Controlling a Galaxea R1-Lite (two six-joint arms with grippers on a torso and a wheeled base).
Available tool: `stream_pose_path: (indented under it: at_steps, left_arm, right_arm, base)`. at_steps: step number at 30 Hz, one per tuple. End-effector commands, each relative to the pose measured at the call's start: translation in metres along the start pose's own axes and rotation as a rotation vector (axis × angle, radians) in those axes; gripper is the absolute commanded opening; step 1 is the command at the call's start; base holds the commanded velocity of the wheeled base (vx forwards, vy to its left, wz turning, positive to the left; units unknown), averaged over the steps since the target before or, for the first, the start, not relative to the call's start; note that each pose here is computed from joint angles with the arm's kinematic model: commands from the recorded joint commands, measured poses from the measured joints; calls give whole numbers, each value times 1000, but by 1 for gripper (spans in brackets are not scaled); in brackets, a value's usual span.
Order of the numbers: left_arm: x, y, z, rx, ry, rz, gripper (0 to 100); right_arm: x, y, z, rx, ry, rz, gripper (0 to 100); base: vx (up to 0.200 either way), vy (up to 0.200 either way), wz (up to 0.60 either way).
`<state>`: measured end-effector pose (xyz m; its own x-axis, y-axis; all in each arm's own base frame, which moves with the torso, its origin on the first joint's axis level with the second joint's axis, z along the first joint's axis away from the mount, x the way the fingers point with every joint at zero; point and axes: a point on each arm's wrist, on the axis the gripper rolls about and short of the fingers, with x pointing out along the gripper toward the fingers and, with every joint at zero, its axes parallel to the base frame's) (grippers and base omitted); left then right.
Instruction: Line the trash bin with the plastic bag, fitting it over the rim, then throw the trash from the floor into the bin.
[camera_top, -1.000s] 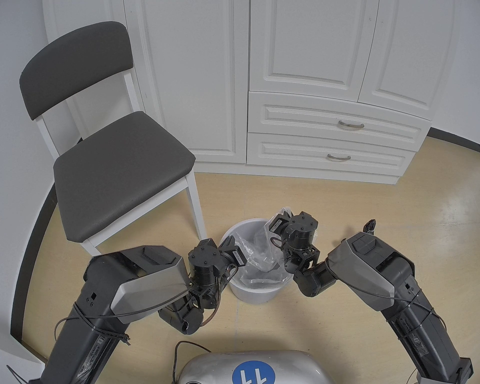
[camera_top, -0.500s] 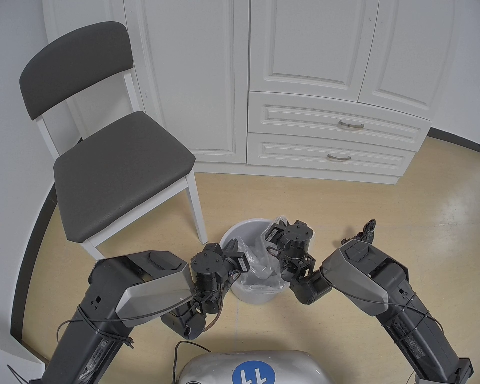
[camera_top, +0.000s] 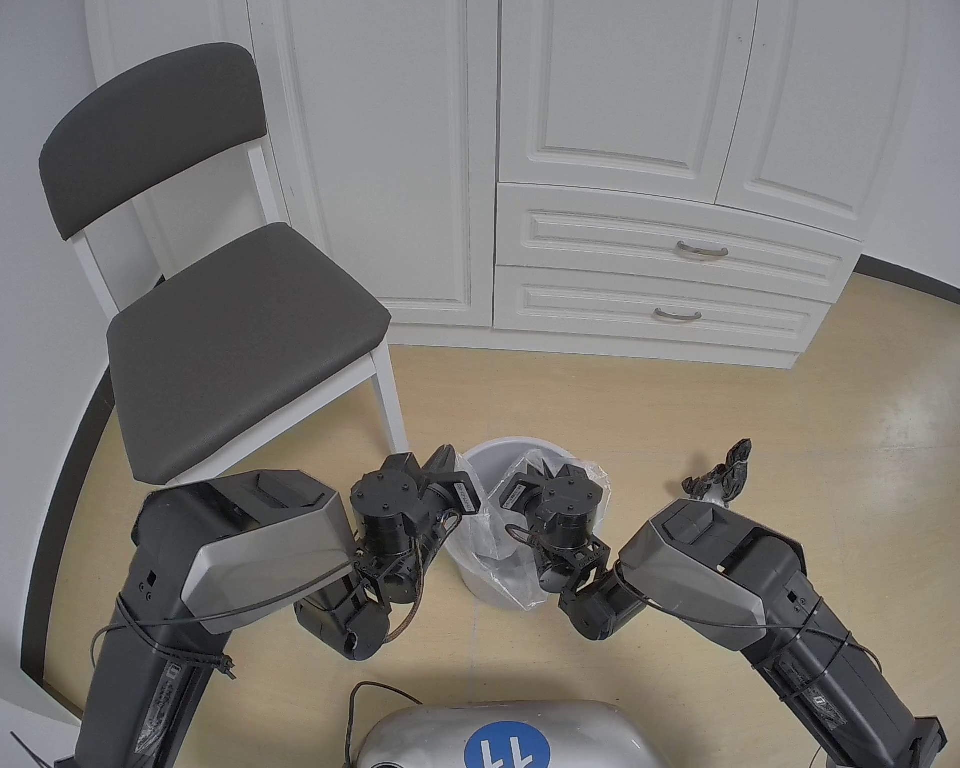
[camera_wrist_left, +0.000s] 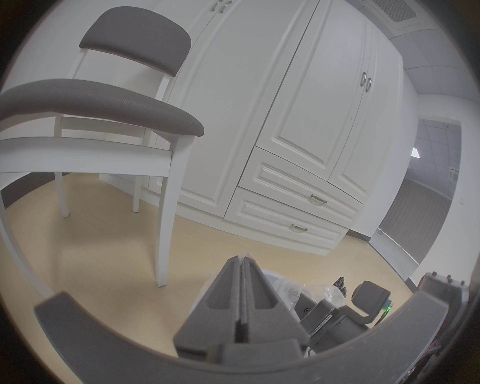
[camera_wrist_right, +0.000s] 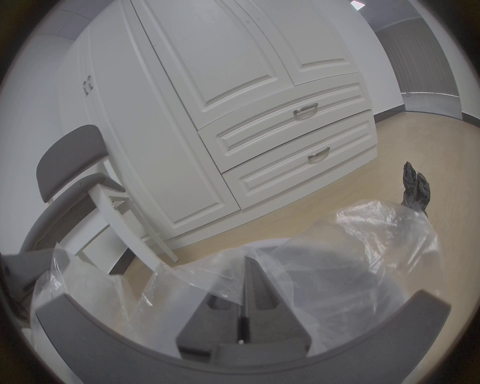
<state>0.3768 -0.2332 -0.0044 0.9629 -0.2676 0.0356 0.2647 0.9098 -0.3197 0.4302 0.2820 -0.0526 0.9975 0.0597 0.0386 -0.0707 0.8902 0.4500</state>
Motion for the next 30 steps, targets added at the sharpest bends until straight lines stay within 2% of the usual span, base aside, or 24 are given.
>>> stream_pose_path:
  at_steps: [1, 4, 10, 19, 26, 30]
  left_arm:
    - [-1, 5, -14, 17, 30, 8, 0]
    - [0, 8, -29, 29, 53, 13, 0]
    - [2, 11, -39, 34, 64, 17, 0]
    - [1, 13, -36, 40, 62, 29, 0]
    - [-6, 9, -21, 45, 62, 24, 0]
    - [-6, 7, -15, 44, 50, 17, 0]
  right_arm:
    - [3, -6, -2, -14, 5, -3, 0]
    - [12, -18, 2, -19, -7, -21, 0]
    - [27, -33, 13, -23, -45, -50, 0]
    - [26, -33, 12, -54, -43, -54, 0]
    - [16, -24, 16, -96, -68, -37, 0]
    - [6, -21, 14, -155, -81, -10, 0]
  base:
    - [0, 0, 0]
    - [0, 0, 0]
    - [0, 0, 0]
    - [0, 0, 0]
    - [0, 0, 0]
    - [0, 0, 0]
